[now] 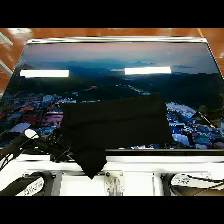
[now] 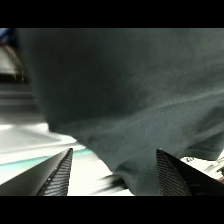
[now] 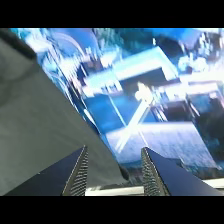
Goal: Fold the shirts.
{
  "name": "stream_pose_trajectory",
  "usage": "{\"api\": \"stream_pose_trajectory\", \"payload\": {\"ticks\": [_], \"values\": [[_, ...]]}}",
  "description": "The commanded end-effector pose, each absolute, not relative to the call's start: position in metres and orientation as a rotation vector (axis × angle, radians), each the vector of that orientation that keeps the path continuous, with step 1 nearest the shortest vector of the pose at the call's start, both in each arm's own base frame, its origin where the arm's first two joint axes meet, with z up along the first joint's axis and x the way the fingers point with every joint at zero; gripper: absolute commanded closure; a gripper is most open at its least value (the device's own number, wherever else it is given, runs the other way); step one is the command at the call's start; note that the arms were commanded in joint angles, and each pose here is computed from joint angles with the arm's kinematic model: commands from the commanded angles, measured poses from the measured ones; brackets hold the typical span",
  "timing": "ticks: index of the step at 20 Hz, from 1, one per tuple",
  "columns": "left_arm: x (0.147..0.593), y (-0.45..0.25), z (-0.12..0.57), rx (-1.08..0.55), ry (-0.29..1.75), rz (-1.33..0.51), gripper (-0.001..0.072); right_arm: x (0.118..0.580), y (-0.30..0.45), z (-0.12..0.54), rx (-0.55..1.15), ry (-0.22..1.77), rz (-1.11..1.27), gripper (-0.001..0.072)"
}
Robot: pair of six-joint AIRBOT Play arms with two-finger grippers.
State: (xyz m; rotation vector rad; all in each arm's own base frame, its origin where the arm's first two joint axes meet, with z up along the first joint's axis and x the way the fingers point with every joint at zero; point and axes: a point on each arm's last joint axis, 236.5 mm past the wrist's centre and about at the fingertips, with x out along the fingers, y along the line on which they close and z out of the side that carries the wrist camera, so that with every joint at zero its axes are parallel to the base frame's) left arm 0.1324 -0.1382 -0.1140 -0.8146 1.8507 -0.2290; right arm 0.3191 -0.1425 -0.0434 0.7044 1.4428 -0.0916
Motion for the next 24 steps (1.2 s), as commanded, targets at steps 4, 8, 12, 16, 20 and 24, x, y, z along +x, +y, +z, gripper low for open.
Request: {"api": "stream_pose_trajectory", "payload": {"ticks": [4,8,12,16,20,24], "values": [[0.127,-0.154,-0.137,-0.752,1.889,-0.219,0.0308,0.322,-0.145,-0.046,0.713,1.430,-0.109,0.0239],[0.136,-0.153,-0.141,-0.748,1.846,-0.209,0.0667,0.314,-0.130,-0.052,0.730,1.473,-0.079,0.0238],[0.141,-0.154,-0.132,-0.740,1.810,-0.234,0.0668,0.274,-0.080,-0.088,0.708,1.649,0.090,0.0040],[0.149,-0.157,-0.111,-0.725,1.729,-0.289,0.0668,0.264,-0.060,-0.104,0.817,1.735,0.137,0.0042],[0.161,-0.158,-0.091,-0.734,1.625,-0.301,0.0668,0.254,-0.046,-0.107,0.814,1.807,0.206,0.0042],[0.167,-0.159,-0.080,-0.736,1.573,-0.309,0.0668,0.254,-0.026,-0.115,0.767,1.862,0.250,0.0042]]}}
